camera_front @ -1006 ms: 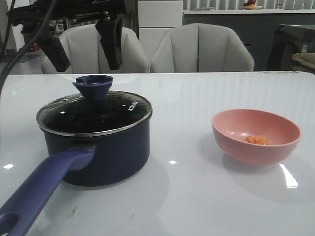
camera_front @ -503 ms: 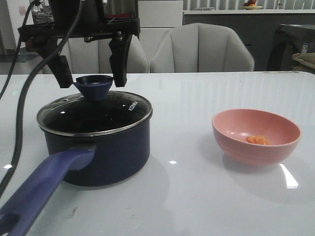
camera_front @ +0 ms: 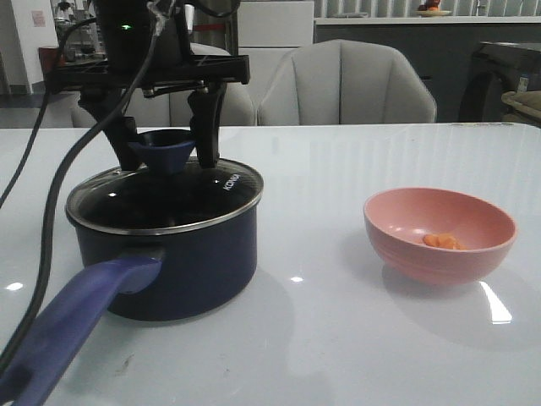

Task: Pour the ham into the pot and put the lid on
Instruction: 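Lower the left gripper onto the purple lid knob and grasp it, then lift the glass lid off the saucepan with the left gripper and move it aside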

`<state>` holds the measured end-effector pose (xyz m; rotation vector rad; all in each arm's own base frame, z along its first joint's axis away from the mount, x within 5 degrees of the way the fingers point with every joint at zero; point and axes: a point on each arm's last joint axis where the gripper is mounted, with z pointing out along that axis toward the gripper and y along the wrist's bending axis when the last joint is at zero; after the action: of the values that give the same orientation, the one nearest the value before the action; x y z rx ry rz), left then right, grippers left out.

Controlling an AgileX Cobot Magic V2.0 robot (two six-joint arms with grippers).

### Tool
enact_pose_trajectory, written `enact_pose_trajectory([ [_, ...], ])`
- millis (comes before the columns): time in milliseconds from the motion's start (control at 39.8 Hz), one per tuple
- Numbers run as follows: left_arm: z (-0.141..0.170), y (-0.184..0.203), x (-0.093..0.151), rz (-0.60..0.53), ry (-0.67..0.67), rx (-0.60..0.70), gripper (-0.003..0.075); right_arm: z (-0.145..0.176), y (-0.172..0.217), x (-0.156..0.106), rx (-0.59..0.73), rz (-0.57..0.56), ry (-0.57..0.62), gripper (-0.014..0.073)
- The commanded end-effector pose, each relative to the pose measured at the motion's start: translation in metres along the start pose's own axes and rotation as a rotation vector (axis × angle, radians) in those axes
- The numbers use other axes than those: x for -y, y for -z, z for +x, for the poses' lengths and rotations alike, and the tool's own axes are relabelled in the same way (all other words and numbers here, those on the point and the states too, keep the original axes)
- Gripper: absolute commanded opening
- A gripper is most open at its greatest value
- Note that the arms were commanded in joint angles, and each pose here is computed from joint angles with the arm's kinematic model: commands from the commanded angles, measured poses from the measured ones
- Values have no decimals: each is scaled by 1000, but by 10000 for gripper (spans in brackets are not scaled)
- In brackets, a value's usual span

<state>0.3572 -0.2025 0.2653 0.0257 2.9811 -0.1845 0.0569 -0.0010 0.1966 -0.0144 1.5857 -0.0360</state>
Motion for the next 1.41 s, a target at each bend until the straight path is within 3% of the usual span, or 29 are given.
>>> enact_pose_trajectory([
  [0, 2, 21, 4, 42, 5, 35, 283, -6, 2, 0, 96, 0, 14, 142],
  [402, 7, 24, 1, 19, 3, -5, 259, -6, 2, 0, 96, 0, 14, 142],
  [1006, 16, 74, -11, 42, -52, 119, 259, -6, 2, 0, 96, 0, 14, 142],
  [1257, 9, 92, -39, 99, -72, 141, 259, -6, 2, 0, 96, 0, 14, 142],
  [1383, 7, 102, -73, 66, -37, 171, 259, -6, 2, 0, 96, 0, 14, 142],
])
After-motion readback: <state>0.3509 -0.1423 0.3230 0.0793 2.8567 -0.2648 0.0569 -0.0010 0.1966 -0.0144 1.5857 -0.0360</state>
